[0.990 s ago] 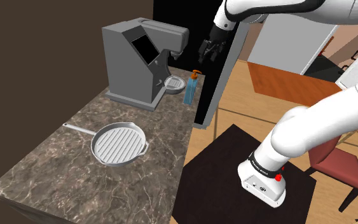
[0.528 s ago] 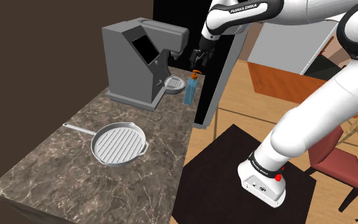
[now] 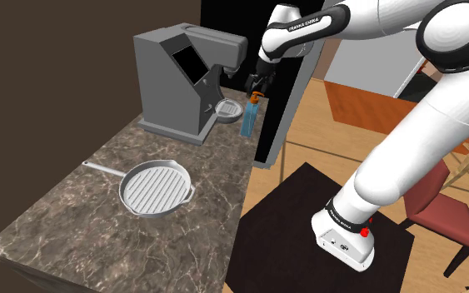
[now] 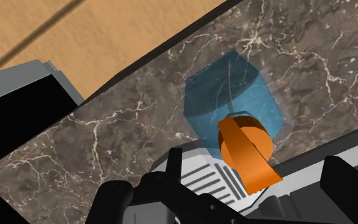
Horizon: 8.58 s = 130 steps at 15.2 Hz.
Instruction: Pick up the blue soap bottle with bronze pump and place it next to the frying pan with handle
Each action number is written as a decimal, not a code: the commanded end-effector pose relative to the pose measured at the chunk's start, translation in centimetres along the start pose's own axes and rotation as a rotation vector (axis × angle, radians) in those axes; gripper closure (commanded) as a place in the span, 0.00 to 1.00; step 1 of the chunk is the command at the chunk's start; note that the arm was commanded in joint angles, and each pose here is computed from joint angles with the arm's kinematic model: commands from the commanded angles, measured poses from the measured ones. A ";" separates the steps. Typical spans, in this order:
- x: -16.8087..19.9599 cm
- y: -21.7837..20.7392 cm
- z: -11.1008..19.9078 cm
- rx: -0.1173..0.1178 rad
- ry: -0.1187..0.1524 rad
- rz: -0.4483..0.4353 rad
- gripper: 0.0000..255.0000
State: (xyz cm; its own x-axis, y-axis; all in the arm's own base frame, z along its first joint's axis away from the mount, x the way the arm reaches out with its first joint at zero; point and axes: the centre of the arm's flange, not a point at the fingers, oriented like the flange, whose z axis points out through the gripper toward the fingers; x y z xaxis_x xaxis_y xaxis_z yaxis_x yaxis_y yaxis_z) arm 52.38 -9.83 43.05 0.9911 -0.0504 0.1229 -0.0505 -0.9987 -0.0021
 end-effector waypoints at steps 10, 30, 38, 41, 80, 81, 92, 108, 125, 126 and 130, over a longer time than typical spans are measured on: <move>0.0 -0.1 0.8 0.000 0.000 0.000 1.00; 0.7 -0.1 -4.9 0.000 0.000 0.000 1.00; 1.2 -0.1 -9.1 0.000 0.000 0.000 1.00; 1.4 -0.1 -10.7 0.000 0.000 0.000 1.00; 1.7 -5.0 -29.1 0.000 0.000 0.000 1.00; 1.2 -6.2 -29.2 0.000 0.000 0.000 1.00; -4.4 -19.6 -29.9 0.000 0.000 0.000 1.00; -12.6 -39.1 -30.9 0.000 0.000 0.000 1.00; -21.2 -59.8 -32.0 0.000 0.000 0.000 1.00; -21.7 -61.0 -32.1 0.000 0.000 0.000 1.00; -22.2 -61.6 -30.5 0.000 0.000 0.000 1.00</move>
State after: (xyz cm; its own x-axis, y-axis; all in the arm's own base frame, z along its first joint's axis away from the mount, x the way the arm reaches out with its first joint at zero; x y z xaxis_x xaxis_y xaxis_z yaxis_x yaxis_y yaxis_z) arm 29.86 52.88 71.12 0.9912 -0.0494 0.1229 -0.0497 -0.9988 -0.0009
